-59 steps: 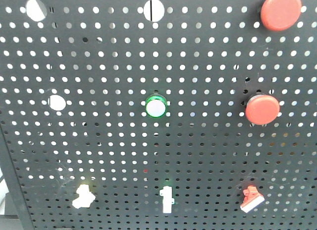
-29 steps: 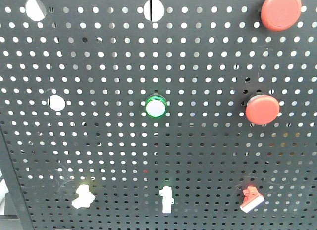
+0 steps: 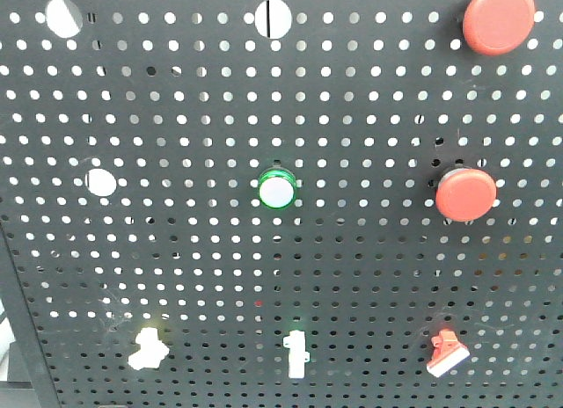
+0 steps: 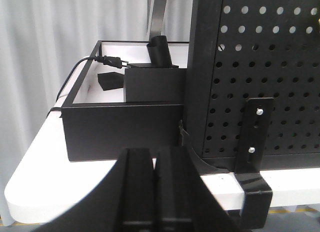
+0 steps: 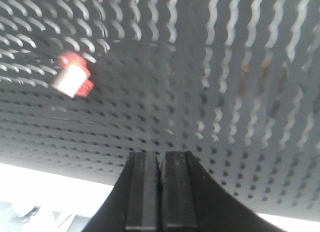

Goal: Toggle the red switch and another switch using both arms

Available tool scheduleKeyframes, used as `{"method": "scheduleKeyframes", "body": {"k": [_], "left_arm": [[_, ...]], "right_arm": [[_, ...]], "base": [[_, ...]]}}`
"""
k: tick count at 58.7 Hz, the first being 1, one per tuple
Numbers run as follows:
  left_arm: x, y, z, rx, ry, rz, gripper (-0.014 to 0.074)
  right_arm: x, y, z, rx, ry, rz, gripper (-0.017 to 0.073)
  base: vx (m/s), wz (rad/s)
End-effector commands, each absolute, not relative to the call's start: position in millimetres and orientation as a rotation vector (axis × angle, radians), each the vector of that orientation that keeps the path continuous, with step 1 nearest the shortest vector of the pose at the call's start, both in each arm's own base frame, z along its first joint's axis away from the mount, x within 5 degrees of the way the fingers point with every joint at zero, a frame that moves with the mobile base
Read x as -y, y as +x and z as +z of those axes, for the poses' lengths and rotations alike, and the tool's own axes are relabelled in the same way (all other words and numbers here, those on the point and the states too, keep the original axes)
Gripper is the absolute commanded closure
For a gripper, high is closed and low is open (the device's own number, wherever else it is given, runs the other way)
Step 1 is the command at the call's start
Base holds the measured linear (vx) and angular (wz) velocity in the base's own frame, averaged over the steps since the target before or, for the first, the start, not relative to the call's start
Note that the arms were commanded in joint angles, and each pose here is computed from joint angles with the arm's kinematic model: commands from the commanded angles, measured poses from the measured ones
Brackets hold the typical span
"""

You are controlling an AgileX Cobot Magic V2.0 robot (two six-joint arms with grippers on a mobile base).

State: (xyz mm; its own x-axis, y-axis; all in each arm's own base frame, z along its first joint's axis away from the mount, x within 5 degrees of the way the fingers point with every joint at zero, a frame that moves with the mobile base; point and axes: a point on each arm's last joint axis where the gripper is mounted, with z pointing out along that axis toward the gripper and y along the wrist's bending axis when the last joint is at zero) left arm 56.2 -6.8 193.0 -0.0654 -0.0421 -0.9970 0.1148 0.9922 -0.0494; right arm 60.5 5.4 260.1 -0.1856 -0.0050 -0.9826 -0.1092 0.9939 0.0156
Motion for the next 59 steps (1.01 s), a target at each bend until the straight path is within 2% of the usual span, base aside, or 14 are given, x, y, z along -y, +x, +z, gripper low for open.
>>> {"method": "scheduleKeyframes", "body": {"k": [1,12,59], "left_arm": [[7,56,194,-1.561,0.049,-0.137,0.0591],[7,56,194,-1.561,0.049,-0.137,0.0591],[7,56,194,-1.558,0.049,-0.137,0.0591]], "right_arm": [[-1,68,246,-1.603,0.030,0.055,0.0566],[9,60,199,-1.535,0.170,-0.055,0.0566],[9,55,198,-1.529,0.159,-0.081,0.0566]], "base": [[0.00,0.00],[0.00,0.00],[0.00,0.00]]}}
